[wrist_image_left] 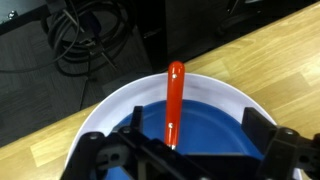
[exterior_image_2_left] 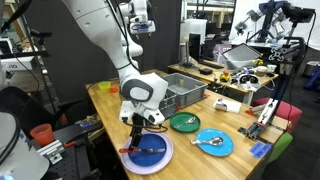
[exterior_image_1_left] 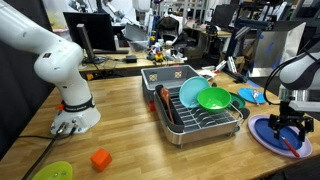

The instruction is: Pick up the butter knife from the dark blue plate and place it on the dark green plate

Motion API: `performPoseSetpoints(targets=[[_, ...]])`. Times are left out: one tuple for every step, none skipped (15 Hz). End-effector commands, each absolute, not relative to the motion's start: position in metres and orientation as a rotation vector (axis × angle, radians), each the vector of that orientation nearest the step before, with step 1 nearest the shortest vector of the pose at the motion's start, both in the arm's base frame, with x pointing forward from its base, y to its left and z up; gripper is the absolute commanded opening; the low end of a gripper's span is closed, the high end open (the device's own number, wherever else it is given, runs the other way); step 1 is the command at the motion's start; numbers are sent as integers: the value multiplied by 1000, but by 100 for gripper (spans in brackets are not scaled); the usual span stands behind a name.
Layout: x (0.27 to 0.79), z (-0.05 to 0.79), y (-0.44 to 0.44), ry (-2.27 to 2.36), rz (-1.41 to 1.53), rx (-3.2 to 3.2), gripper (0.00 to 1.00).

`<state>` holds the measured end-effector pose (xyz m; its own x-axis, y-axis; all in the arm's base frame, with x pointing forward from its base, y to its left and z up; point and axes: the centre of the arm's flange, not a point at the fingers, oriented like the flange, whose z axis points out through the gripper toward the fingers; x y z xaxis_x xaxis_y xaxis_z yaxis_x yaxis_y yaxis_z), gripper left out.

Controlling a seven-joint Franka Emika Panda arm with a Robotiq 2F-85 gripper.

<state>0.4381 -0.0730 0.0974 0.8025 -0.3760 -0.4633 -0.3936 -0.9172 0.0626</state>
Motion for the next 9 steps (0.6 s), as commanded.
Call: performPoseSetpoints(targets=[[449,76,-81,630,764,-2934,100],[450,74,-81,625,770,-2918,100],[451,72,-82,629,774,-2906,100],[452,70,-83,633,778,-2896,100],[454,67,-84,638,783,-2888,100],[455,63,-86,644,793,-2885,100],[456,60,-88,647,803,-2881,100],[457,57,-90,654,810,-2878,100],[457,53,-92,661,818,-2876,100]])
